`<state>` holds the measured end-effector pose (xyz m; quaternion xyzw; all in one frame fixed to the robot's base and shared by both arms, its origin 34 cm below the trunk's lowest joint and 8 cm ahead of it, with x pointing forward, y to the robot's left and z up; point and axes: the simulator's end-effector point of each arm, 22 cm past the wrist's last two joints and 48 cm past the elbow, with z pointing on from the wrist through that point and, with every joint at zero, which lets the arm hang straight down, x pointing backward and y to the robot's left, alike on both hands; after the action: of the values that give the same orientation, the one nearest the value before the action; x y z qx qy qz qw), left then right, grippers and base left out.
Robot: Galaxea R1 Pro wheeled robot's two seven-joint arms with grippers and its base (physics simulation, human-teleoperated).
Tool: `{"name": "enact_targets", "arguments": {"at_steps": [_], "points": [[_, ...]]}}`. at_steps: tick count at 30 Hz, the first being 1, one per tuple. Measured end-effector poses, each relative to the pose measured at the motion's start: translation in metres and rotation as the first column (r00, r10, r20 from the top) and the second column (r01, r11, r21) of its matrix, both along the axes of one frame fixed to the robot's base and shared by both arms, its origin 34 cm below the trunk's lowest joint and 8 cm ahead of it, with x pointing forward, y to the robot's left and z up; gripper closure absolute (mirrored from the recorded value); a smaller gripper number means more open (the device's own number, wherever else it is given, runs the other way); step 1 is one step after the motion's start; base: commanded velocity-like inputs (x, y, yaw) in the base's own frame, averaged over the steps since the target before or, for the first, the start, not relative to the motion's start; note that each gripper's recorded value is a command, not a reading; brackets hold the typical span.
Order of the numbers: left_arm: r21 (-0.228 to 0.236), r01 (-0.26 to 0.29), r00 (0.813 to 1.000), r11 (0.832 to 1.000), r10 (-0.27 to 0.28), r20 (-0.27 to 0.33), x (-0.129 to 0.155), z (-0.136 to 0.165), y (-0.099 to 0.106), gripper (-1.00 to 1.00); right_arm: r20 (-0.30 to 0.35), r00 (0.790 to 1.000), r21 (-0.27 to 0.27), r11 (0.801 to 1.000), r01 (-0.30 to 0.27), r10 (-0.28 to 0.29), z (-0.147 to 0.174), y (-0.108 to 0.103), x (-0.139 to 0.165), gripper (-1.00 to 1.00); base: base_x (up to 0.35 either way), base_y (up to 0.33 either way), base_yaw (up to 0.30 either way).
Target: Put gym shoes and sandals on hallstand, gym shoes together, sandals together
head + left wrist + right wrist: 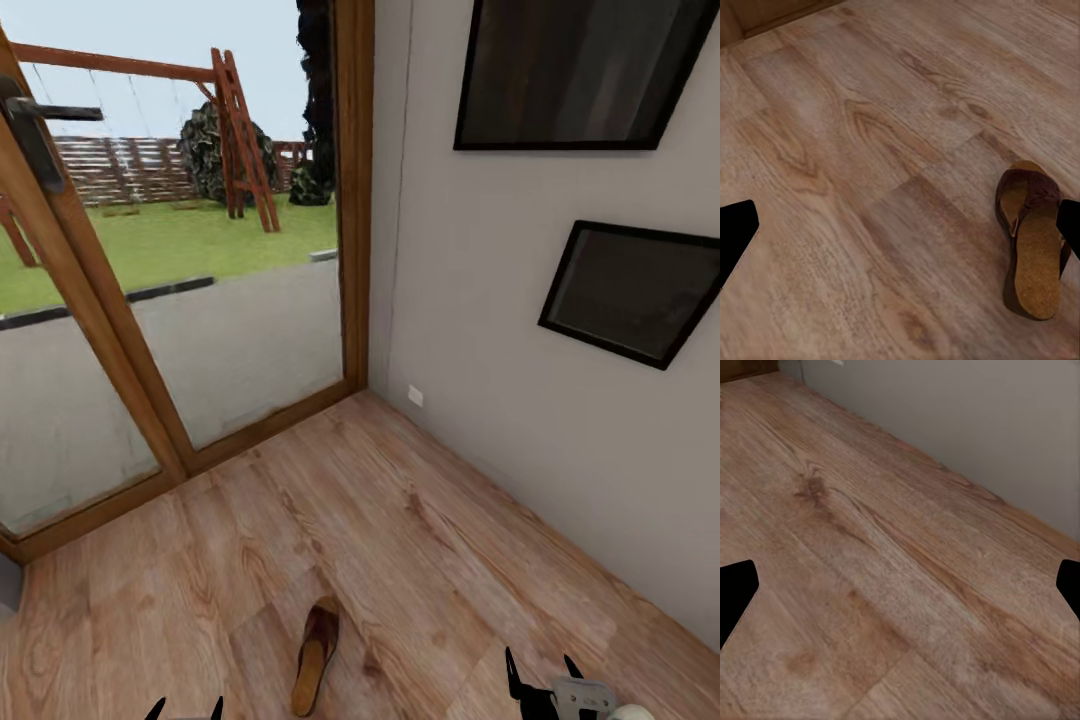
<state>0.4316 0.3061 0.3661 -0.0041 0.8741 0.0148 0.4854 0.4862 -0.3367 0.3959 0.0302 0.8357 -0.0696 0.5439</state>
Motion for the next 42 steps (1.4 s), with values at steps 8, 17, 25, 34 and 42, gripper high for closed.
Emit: {"name": "enact_targets", "arguments": {"at_steps": [8, 17, 25, 34, 42], "points": [[0.000, 0.000, 1.000, 1.000, 0.000, -0.001, 0.0000, -0.0003, -0.0001, -1.00, 0.000, 1.000, 0.000, 1.000, 0.000, 0.000, -0.0002, -0.0001, 0.0000, -1.00, 0.091, 0.023, -0.140], [0.000, 0.000, 1.000, 1.000, 0.000, -0.001, 0.0000, -0.0003, -0.0001, -1.00, 0.000, 1.000, 0.000, 1.000, 0.000, 0.000, -0.0001, -0.0002, 0.0001, -1.00, 0.005, 0.001, -0.253], [0.000, 0.000, 1.000, 1.000, 0.000, -0.001, 0.0000, -0.0003, 0.0000, -1.00, 0.000, 1.000, 0.000, 1.000, 0.000, 0.000, -0.0002, -0.0001, 0.0002, -1.00, 0.000, 0.000, -0.089], [0.000, 0.000, 1.000, 1.000, 0.000, -0.001, -0.0001, -0.0006, -0.0001, -1.00, -0.001, 1.000, 0.000, 1.000, 0.000, 0.000, -0.0004, -0.0001, 0.0002, -1.00, -0.082, 0.000, -0.005], [0.000, 0.000, 1.000, 1.000, 0.000, -0.002, -0.0005, -0.0008, -0.0001, -1.00, 0.000, 1.000, 0.000, 1.000, 0.000, 0.000, -0.0003, -0.0001, 0.0001, -1.00, -0.227, 0.000, -0.031]]}}
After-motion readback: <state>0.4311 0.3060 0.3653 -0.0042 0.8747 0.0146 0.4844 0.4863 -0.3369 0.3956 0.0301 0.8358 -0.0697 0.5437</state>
